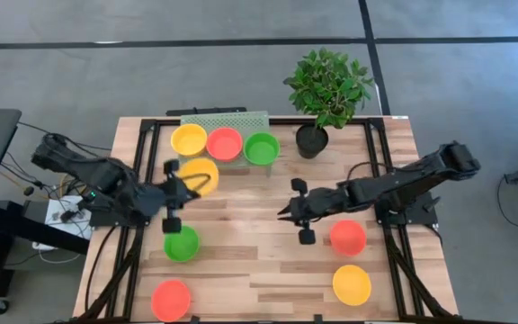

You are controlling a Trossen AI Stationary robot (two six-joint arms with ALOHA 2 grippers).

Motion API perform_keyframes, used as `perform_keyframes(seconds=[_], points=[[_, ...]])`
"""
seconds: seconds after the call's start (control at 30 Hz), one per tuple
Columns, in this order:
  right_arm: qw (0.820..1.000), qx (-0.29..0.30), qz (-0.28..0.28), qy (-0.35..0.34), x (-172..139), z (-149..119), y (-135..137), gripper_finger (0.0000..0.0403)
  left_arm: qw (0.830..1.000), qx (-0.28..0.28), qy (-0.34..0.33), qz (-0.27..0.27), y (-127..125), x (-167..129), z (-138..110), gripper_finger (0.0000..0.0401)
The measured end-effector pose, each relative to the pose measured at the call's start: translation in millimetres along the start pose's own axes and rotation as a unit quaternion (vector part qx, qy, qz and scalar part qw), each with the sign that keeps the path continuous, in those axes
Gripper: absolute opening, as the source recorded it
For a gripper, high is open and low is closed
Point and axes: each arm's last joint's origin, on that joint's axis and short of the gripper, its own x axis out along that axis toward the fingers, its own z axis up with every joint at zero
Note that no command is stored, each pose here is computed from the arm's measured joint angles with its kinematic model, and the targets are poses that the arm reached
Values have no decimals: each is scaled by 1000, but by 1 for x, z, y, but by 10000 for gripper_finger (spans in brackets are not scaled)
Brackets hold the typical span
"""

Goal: Pick & Place Mini bowls
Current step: Stack the yellow bowl on top of the yellow bowl on the shelf

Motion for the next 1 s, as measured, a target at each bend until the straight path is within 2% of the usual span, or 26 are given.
perform_keyframes(seconds=[0.1, 0.23, 0.4, 0.53, 0.63, 0.73, 1.0], points=[[999, 2, -10, -39, -8, -11, -8, 56, 1000, -10, 1, 28, 22, -9, 2, 13], [997, 38, -21, -62, -18, -10, -18, 56, 995, -28, 34, 88, 50, -9, -5, 10], [995, 58, -25, -75, -20, -8, -22, 56, 979, -73, 85, 171, 87, -1, -14, 13], [995, 58, -25, -73, -20, -8, -22, 56, 964, -116, 118, 209, 111, 9, -19, 9], [995, 58, -25, -77, -20, -7, -22, 56, 957, -149, 132, 212, 124, 17, -23, 10], [995, 59, -25, -82, -20, -6, -22, 56, 959, -170, 134, 182, 129, 29, -27, 10], [995, 37, -31, -83, -20, -6, -25, 56, 958, -166, 152, 178, 133, 50, -37, 10]])
